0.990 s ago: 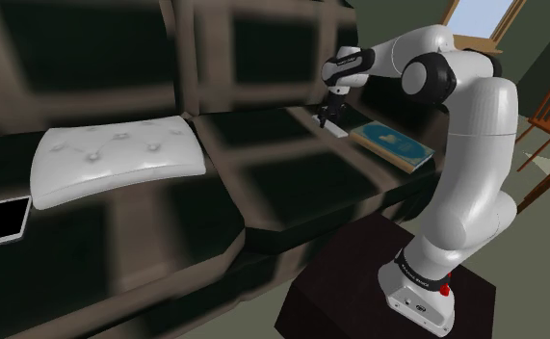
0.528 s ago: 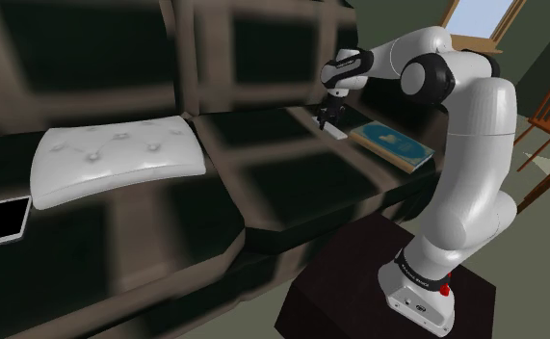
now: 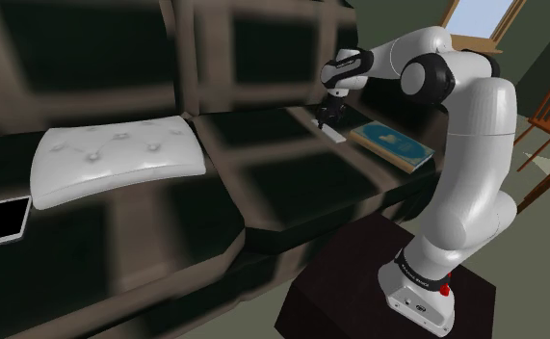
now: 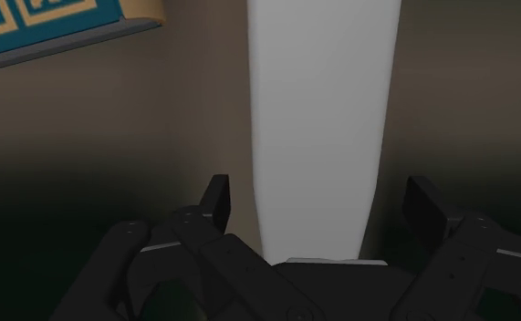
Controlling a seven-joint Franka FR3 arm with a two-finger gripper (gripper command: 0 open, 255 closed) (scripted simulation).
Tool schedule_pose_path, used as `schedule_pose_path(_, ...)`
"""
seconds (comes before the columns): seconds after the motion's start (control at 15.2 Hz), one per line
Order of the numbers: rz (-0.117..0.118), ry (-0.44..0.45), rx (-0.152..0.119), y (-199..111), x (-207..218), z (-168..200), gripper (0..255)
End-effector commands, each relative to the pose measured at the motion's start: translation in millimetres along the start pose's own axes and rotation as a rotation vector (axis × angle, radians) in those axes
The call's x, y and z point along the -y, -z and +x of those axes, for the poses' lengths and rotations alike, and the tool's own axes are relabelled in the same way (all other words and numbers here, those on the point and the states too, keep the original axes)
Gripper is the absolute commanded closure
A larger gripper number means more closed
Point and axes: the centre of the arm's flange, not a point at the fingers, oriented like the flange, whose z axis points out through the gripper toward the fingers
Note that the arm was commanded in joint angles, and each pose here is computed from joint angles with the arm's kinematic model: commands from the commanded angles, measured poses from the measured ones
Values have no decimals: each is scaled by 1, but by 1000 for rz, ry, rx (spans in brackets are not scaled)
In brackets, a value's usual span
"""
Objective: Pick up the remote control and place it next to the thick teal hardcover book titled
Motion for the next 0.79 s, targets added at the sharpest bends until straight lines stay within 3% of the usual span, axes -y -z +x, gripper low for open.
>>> schedule_pose_path(0.0,0,0,0,13,0,0,0)
schedule_pose_path(0.2,0,0,0,50,0,0,0)
schedule_pose_path(0.73,0,0,0,50,0,0,0)
